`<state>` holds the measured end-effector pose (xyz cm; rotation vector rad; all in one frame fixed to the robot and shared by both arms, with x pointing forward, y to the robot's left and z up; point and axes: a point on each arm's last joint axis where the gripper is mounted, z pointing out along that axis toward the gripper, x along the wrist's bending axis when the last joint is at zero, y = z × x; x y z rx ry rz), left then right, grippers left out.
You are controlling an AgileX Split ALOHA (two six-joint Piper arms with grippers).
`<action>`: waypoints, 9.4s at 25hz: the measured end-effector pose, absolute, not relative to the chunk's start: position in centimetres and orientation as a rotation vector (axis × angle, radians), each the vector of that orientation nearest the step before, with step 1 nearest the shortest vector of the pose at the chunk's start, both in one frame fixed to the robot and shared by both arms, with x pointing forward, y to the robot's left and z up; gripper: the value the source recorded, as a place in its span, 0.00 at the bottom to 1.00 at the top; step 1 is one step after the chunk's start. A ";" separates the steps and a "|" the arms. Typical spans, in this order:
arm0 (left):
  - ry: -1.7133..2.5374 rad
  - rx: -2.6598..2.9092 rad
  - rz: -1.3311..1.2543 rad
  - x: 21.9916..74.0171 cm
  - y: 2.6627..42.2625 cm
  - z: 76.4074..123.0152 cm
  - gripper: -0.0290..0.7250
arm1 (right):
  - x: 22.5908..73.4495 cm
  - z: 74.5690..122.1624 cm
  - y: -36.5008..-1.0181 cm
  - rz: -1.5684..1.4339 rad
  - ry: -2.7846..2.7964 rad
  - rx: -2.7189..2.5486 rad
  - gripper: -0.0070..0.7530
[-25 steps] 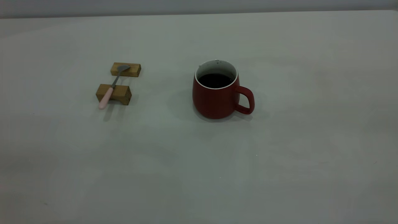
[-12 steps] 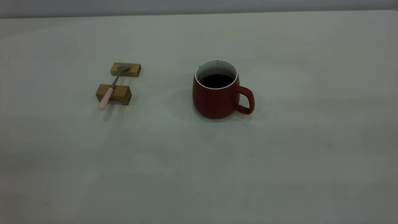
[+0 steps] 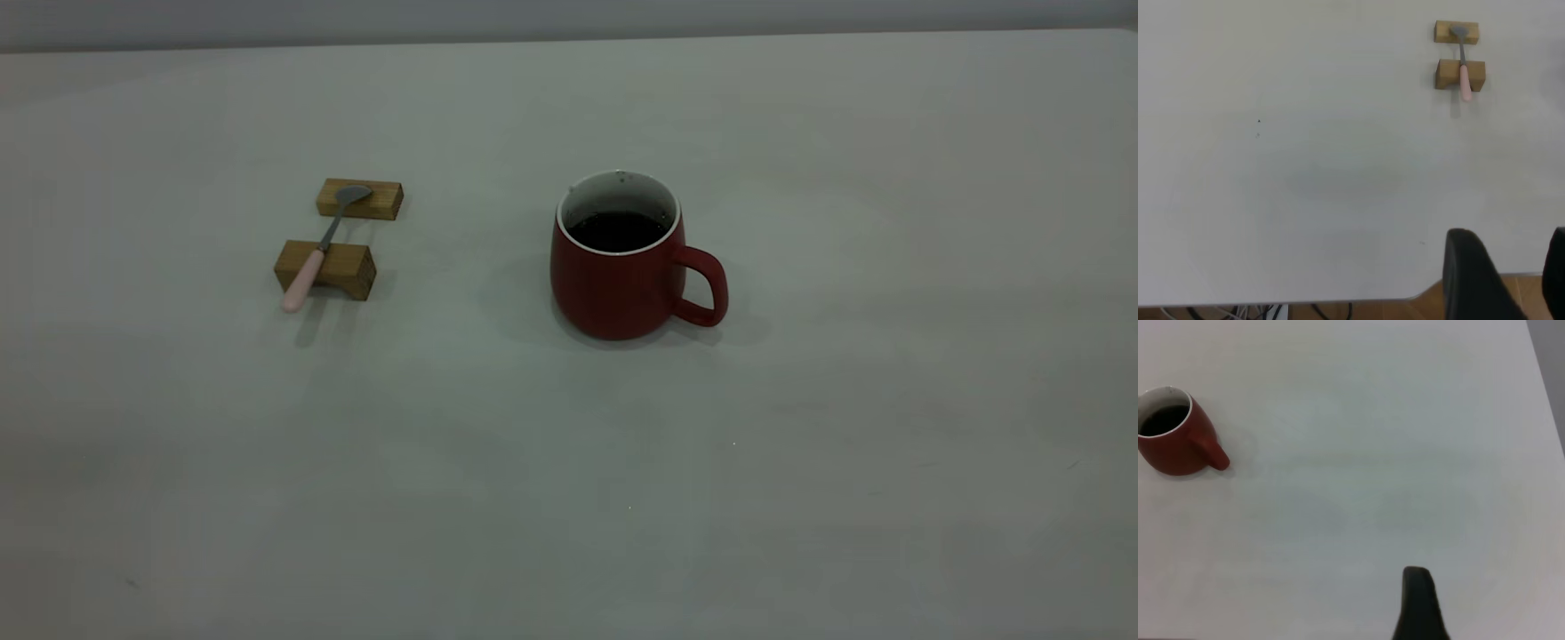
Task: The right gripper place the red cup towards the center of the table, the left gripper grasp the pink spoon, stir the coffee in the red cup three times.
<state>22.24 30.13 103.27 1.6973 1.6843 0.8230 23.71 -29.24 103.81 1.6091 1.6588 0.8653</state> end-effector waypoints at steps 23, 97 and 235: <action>1.719 1.702 0.823 25.3 30.4 106.2 0.73 | 23.7 103.8 -29.2 0.865 1.658 1.609 0.79; 2.433 1.115 -1.189 65.3 14.0 97.8 0.26 | 23.7 103.8 -29.2 0.865 1.658 1.609 0.79; 1.994 1.971 0.405 64.1 18.7 112.3 0.62 | 23.7 103.8 -29.2 0.865 1.658 1.609 0.79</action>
